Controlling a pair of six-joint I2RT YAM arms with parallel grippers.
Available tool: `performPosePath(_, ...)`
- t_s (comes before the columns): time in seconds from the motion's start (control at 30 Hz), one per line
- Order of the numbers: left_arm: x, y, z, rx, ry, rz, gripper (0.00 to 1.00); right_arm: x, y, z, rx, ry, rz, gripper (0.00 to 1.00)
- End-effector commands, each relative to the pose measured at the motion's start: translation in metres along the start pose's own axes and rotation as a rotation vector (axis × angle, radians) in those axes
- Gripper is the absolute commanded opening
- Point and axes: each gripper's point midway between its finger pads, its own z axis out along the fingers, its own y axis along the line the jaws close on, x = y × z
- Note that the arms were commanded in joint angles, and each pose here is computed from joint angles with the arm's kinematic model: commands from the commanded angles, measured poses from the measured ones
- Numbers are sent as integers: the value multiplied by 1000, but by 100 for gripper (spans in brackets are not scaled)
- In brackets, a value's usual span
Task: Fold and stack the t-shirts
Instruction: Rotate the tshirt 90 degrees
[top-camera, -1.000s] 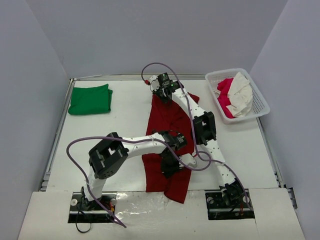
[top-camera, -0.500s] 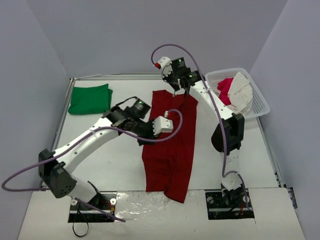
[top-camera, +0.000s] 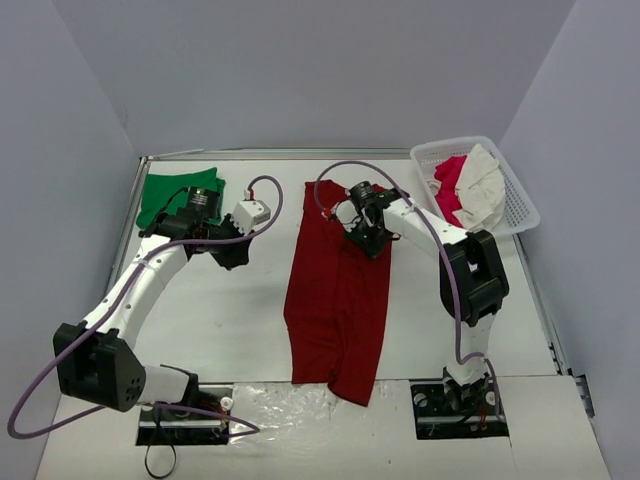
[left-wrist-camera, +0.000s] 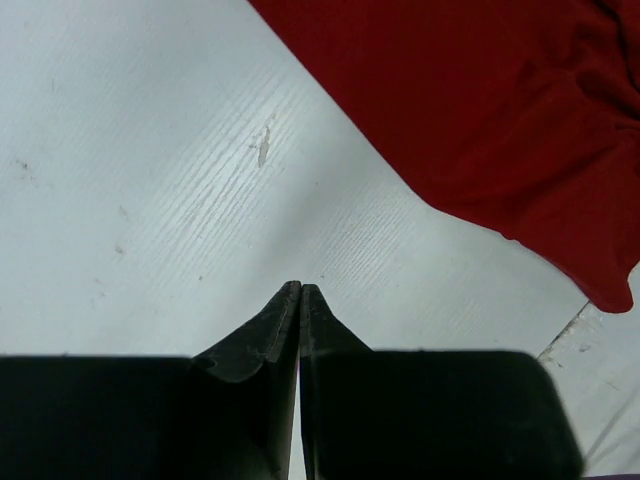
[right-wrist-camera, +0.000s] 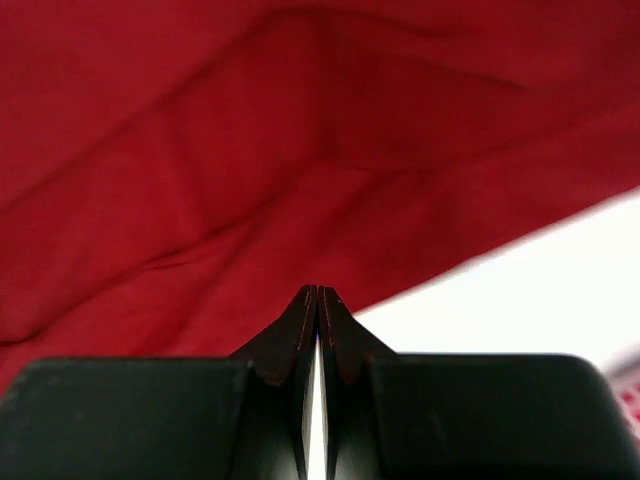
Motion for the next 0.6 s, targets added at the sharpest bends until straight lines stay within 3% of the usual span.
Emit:
performPosePath(0.0, -9, 18, -4, -73, -44, -40, 2, -3, 34, -18, -108, -34, -14, 0)
performPosePath(0.17, 6, 30, -1, -85, 20, -84, 2, 5, 56, -9, -183, -2, -26, 0)
performPosePath(0.57, 10, 35, -4, -110, -3, -108, 2, 0, 67, 30, -245, 77, -52, 0)
